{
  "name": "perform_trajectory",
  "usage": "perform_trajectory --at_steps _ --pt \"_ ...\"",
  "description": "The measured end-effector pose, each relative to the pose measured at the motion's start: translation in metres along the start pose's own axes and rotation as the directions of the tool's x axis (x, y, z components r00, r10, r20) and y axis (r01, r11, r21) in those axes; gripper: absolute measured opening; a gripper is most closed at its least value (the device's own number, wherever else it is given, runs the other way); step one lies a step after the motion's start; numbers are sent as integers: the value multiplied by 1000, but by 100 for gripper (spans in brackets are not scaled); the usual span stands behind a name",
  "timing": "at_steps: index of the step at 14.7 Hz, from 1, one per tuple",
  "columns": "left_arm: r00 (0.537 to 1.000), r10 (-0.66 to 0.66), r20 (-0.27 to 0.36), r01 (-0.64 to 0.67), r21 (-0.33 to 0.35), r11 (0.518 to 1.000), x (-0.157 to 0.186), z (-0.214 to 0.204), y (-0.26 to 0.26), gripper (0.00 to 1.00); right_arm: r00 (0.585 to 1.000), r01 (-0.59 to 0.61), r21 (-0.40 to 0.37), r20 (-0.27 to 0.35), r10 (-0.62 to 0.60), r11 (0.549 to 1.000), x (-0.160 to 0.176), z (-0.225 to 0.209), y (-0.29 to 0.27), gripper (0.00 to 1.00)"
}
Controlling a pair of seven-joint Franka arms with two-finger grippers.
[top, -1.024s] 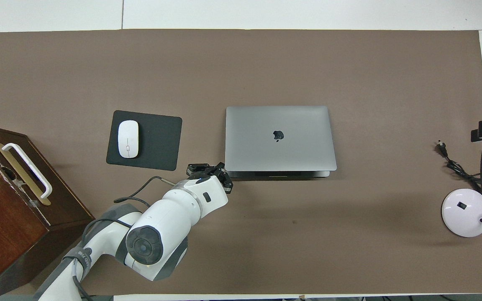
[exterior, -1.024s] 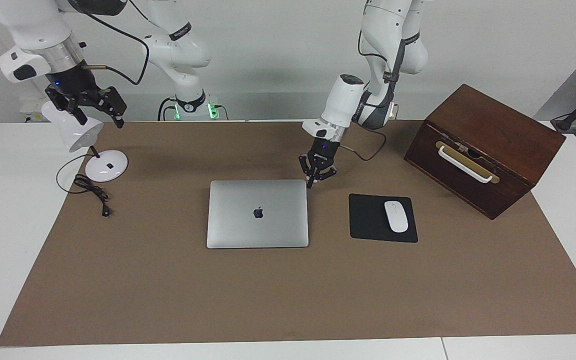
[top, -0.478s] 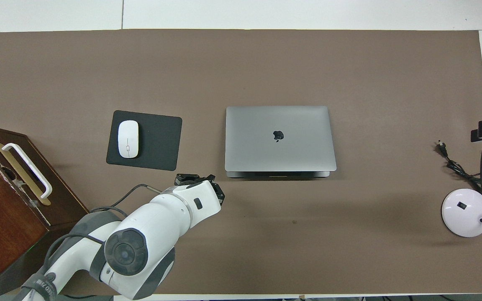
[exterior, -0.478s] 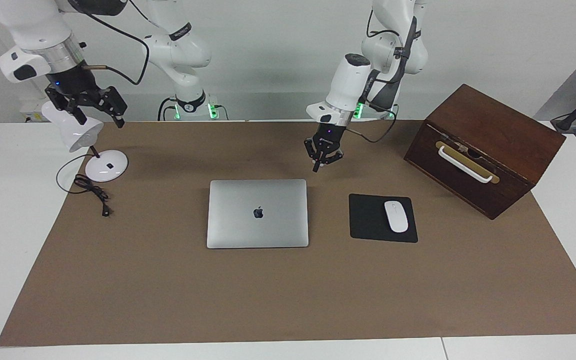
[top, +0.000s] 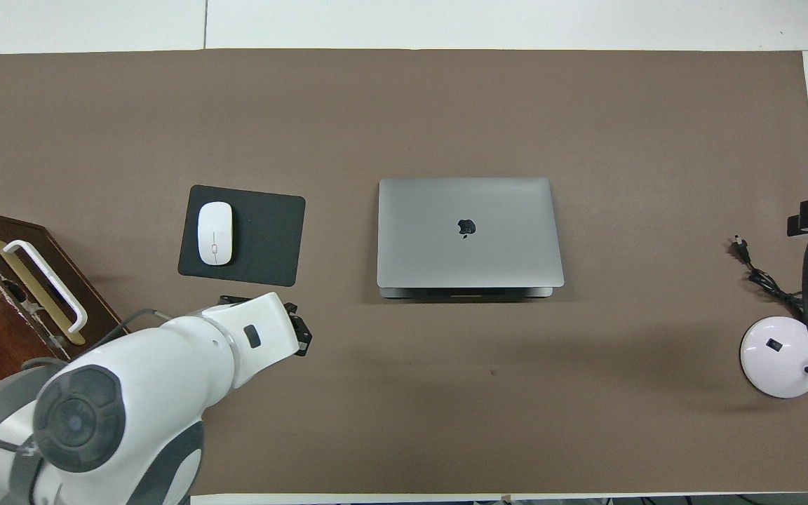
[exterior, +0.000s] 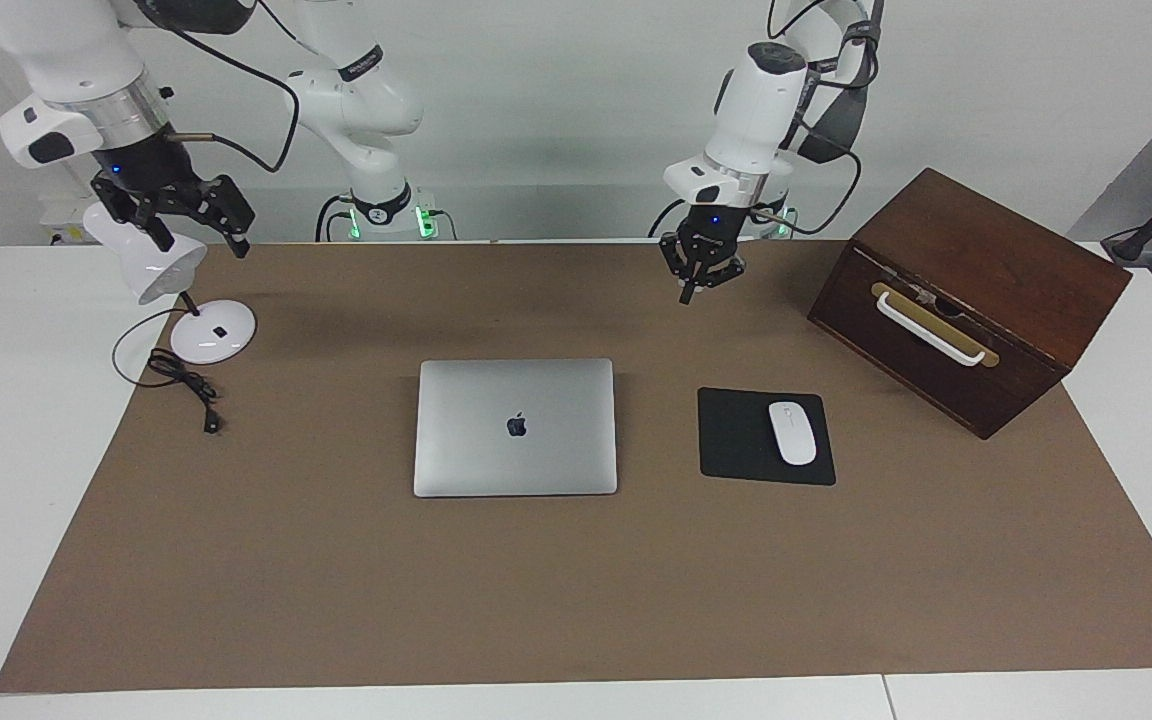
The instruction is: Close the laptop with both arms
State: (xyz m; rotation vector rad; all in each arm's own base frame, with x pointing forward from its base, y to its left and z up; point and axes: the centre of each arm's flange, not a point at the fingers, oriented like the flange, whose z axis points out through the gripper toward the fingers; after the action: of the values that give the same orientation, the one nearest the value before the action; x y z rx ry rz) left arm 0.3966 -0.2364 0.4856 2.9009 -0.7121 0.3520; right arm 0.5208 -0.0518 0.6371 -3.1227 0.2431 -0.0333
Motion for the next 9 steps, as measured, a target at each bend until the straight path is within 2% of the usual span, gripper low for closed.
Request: perform_trajectory --at_steps 4,9 --pt "996 5 92 -6 12 1000 4 -46 -43 1 1000 1 0 1 -1 1000 1 5 0 100" --pt "991 -9 131 6 23 1000 4 -83 -100 1 1000 1 0 1 -1 1000 1 5 0 100"
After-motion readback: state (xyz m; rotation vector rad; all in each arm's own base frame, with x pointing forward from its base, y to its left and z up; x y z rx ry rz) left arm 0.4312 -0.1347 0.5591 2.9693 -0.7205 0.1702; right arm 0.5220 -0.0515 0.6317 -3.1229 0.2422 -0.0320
